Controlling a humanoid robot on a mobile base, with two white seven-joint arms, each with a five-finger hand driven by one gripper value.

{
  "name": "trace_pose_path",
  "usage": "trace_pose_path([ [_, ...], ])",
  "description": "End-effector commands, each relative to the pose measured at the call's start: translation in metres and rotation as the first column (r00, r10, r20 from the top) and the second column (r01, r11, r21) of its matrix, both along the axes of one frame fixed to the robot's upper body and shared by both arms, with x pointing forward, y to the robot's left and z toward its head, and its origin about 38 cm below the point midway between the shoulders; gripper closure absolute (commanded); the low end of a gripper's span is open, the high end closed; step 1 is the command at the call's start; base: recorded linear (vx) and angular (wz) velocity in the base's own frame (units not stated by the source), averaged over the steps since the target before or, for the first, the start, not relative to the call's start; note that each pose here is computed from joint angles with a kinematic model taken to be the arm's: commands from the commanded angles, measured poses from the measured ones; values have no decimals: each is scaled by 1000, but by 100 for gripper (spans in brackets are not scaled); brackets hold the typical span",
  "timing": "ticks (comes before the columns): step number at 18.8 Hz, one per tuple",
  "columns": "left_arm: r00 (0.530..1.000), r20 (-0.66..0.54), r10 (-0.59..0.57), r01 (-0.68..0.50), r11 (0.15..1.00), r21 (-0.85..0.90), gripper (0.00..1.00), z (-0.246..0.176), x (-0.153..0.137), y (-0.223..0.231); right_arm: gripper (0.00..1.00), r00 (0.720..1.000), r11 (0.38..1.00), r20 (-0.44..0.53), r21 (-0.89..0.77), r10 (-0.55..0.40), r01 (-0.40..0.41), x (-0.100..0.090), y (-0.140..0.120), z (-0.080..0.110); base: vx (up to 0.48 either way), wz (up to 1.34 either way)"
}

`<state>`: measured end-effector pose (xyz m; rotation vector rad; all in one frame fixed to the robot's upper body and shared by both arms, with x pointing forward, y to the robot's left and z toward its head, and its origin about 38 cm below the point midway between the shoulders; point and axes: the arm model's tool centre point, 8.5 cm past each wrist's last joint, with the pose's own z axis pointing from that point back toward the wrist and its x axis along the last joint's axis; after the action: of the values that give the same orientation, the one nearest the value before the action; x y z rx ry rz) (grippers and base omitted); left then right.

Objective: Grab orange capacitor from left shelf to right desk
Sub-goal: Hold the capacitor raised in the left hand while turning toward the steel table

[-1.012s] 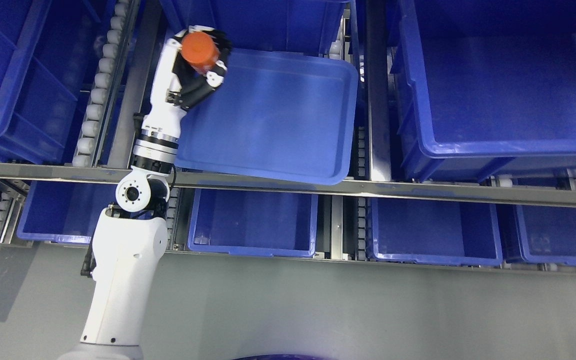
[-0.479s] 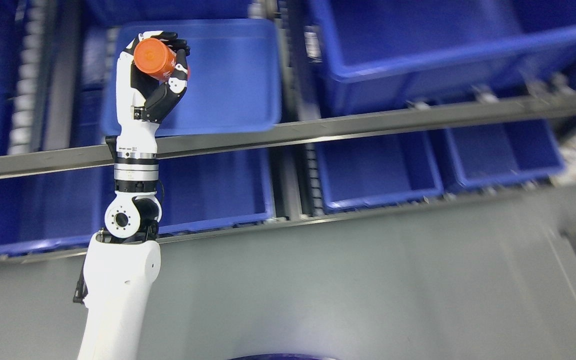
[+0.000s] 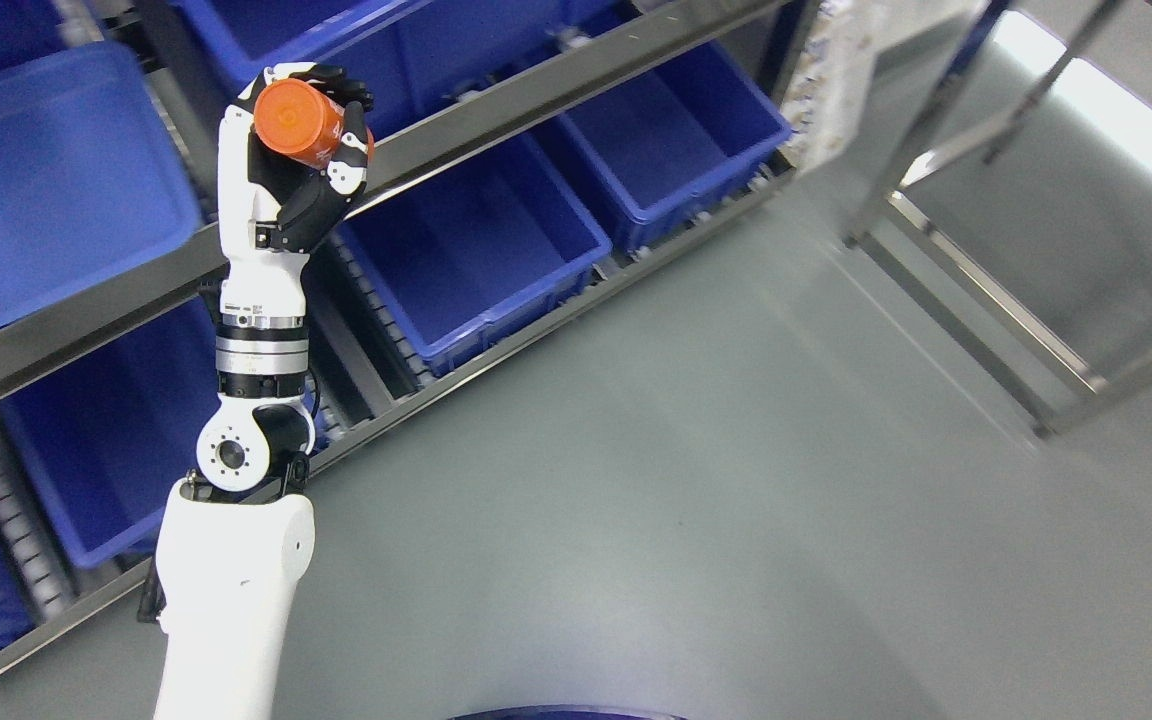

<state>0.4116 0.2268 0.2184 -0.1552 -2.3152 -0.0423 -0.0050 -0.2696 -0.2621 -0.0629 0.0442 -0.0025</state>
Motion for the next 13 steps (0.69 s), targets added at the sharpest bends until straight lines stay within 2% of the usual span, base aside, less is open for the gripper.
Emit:
trace_pose_path([
  [1,996,52,-71,68,997,48,95,15,-9,-17,0,999,1000,38,-10,-7,8,13,-11,0,-135,-970],
  [4,993,56,-109,105,993,57,95,13,-11,-31,0,999,1000,38,-10,-7,8,13,-11,0,-67,-863],
  [13,958,30,-284,280,955,99,94,4,-22,-94,0,999,1000,38,-10,-7,8,13,-11,0,81,-401],
])
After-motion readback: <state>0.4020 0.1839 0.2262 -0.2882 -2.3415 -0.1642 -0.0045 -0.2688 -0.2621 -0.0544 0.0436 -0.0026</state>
